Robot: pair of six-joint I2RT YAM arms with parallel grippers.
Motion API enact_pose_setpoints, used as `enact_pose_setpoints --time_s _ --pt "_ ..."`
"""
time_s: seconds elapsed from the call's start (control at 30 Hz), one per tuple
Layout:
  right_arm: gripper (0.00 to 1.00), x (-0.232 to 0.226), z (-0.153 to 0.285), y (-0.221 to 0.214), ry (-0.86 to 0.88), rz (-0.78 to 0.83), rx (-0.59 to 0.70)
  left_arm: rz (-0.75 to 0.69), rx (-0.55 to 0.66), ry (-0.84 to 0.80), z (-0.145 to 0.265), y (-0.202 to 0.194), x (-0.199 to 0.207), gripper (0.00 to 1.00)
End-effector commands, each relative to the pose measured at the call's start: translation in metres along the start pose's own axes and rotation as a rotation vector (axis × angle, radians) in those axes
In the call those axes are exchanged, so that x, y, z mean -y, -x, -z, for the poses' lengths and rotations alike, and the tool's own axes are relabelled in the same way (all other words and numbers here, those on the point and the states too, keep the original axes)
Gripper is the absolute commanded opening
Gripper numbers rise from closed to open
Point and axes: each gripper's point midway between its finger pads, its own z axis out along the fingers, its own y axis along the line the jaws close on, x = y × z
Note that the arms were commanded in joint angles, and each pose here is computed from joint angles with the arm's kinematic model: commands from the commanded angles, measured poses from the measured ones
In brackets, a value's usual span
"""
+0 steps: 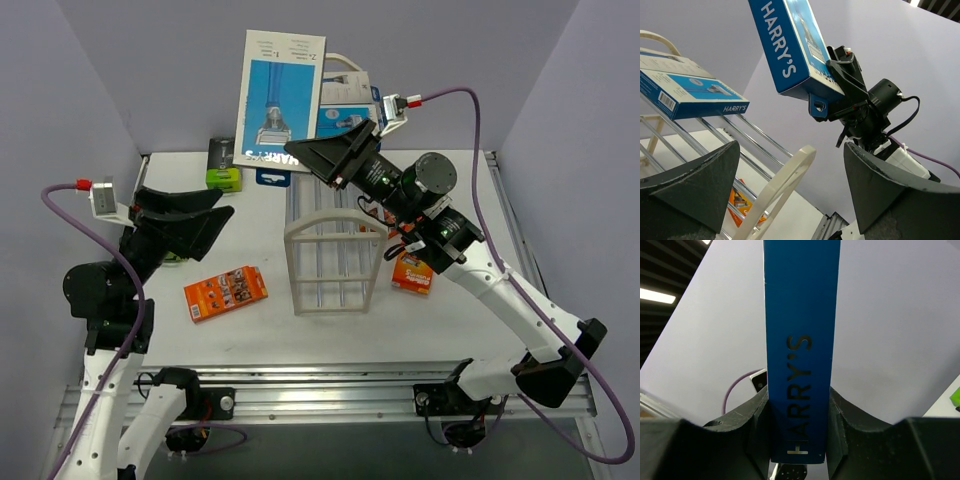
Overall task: Place and organize the shaving razors onto the shelf
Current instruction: Pass the shaving razor from the left arm to the right, then pass the shaving razor from the right arm to the left
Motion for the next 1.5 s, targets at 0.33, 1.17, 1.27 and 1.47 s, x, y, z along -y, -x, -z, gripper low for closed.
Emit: enact_pose_setpoints --time_s 0.33,1.17,1.27,1.47 --pt "0.0 -0.025 0.038 0.01 0.052 0.176 -0.025 -0.11 -0.036 -0.027 -0.021 0.041 0.047 0.99" --pt "0.0 -0.017 0.058 -0.057 0.166 0.237 -0.315 0.004 -0.234 -0.08 -0.058 0.022 0.019 0.94" --pt "0.0 -0.016 0.059 -0.062 0.164 0.247 -0.338 0.0 -0.234 -0.084 -0.059 0.025 0.021 0.94" --pt "0.0 -0.018 0.061 -0.07 0.186 0.267 -0.393 0.011 -0.242 -0.104 -0.062 0.026 0.024 0.97"
